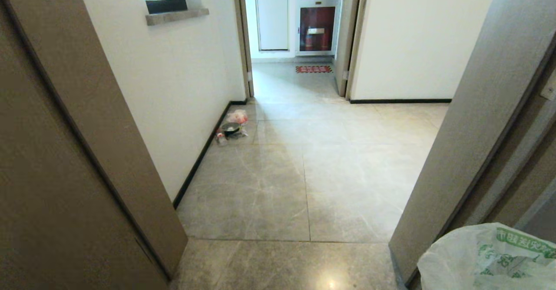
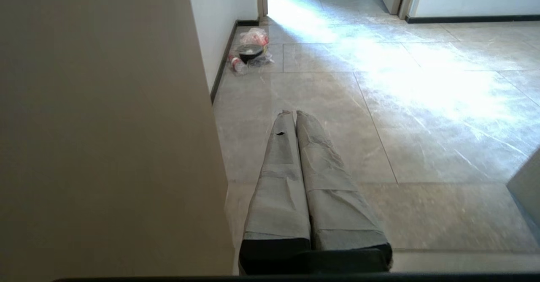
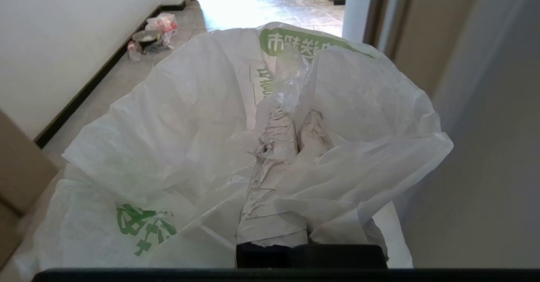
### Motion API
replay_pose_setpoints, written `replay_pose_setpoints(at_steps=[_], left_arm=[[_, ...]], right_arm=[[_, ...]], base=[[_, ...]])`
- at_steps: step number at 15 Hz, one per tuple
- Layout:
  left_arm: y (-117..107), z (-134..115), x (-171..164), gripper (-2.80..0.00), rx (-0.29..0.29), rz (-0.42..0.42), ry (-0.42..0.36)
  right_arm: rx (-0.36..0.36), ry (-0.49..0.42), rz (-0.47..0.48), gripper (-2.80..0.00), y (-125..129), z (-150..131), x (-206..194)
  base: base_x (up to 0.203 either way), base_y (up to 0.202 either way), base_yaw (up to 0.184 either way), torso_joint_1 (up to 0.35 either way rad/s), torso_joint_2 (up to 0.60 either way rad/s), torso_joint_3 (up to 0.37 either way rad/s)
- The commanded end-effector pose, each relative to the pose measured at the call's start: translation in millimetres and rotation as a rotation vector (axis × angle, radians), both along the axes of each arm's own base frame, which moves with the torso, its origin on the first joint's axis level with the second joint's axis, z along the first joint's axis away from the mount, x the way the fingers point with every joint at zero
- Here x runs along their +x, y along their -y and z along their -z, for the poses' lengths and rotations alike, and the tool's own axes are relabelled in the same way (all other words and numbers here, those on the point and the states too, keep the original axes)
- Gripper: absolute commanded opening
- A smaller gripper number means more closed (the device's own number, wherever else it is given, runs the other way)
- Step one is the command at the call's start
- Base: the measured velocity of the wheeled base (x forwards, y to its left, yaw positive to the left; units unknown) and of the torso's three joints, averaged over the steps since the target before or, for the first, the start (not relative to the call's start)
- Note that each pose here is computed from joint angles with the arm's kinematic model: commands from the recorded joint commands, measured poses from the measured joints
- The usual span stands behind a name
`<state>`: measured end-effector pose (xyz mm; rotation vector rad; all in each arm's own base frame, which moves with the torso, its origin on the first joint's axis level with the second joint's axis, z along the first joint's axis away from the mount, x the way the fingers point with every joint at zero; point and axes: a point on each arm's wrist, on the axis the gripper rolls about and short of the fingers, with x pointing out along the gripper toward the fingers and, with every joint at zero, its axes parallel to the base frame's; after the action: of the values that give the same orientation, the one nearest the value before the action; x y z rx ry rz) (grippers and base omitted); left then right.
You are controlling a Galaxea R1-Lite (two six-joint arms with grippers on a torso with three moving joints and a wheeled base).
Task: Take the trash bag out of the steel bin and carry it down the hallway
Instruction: Put the trash bag at the door
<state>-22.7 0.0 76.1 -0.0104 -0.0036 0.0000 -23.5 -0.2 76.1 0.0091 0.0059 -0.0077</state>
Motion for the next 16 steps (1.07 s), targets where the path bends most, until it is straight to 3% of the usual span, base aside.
replay_pose_setpoints(at_steps=[1, 16], left_arm=[[0.0, -0.1, 0.0, -2.8, 0.0, 0.0, 0.001], [0.0, -0.1, 0.0, -2.8, 0.0, 0.0, 0.001]], right_arm=[[0.0, -0.002, 0.0, -2.8, 0.0, 0.1, 0.1], [0.0, -0.001, 0.001, -2.8, 0.0, -0.2, 0.0]], base=[[0.193, 0.0, 0.002, 0.002, 0.01, 0.002], [0.192, 0.0, 0.0, 0.002, 0.0, 0.003]])
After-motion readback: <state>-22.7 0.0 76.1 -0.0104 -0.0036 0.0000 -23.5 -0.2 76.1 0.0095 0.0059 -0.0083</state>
